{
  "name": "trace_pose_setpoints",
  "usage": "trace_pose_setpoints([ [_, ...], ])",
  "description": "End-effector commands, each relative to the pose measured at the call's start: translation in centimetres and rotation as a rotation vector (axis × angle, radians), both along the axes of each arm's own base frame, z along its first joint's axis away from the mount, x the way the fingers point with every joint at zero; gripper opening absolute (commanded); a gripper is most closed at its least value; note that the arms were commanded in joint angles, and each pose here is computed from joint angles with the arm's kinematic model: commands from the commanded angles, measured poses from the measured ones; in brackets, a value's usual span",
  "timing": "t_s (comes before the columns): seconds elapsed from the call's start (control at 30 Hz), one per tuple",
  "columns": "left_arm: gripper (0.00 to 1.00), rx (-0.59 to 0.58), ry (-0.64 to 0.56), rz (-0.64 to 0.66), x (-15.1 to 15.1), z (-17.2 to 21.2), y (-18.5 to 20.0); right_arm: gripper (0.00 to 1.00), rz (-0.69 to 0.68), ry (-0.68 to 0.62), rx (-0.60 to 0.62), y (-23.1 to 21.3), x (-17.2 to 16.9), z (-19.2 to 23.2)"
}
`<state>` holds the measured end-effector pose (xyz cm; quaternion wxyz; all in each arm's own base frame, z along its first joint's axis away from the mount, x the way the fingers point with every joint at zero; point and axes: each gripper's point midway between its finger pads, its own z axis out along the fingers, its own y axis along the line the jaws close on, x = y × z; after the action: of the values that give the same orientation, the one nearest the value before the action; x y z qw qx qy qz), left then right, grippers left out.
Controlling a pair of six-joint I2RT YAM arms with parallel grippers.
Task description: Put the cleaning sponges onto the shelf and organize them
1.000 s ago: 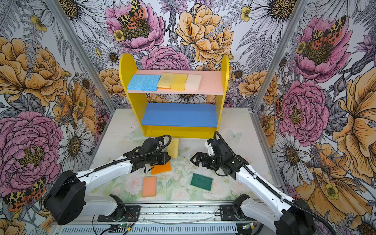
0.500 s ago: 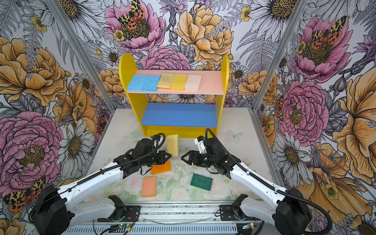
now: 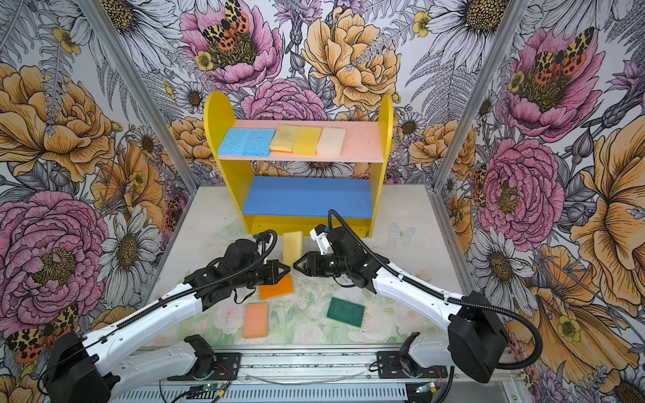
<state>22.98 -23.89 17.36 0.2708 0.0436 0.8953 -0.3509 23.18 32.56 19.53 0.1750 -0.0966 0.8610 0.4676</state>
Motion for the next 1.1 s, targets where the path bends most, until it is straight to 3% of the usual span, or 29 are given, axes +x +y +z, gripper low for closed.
trace_pose_setpoints([
  [0.0, 0.03, -0.013, -0.024, -0.016, -0.5, 1.5, 0.0, 0.42, 0.011, -0.055, 0.028, 1.2, 0.8, 1.6],
  [0.13, 0.03, -0.005, -0.019, -0.008, -0.6, 1.3, 0.4, 0.31, 0.028, -0.059, 0.028, 2.2, 0.7, 1.8],
  [0.23, 0.06, -0.008, -0.015, -0.001, -0.5, 1.3, 0.5, 0.16, 0.025, -0.058, 0.020, 2.4, 0.8, 1.5],
  [0.33, 0.43, -0.011, -0.014, 0.006, -0.4, 1.6, 0.8, 0.02, 0.015, -0.061, 0.015, 2.4, 1.0, 1.5],
  [0.43, 0.66, -0.010, -0.016, 0.008, -0.5, 2.1, 1.6, 0.01, 0.004, -0.073, 0.016, 2.4, 1.3, 1.8],
  [0.63, 0.99, -0.022, -0.073, 0.086, -1.0, 4.7, 5.4, 0.02, -0.003, -0.101, 0.027, 3.3, 2.5, 3.0],
  [0.8, 0.99, -0.079, -0.186, 0.240, -1.8, 7.1, 10.4, 0.02, -0.011, -0.119, 0.047, 4.9, 4.7, 4.5],
  [1.07, 0.99, -0.058, -0.321, 0.473, -2.6, 8.4, 16.3, 0.03, -0.086, -0.093, 0.124, 7.7, 11.3, 6.2],
])
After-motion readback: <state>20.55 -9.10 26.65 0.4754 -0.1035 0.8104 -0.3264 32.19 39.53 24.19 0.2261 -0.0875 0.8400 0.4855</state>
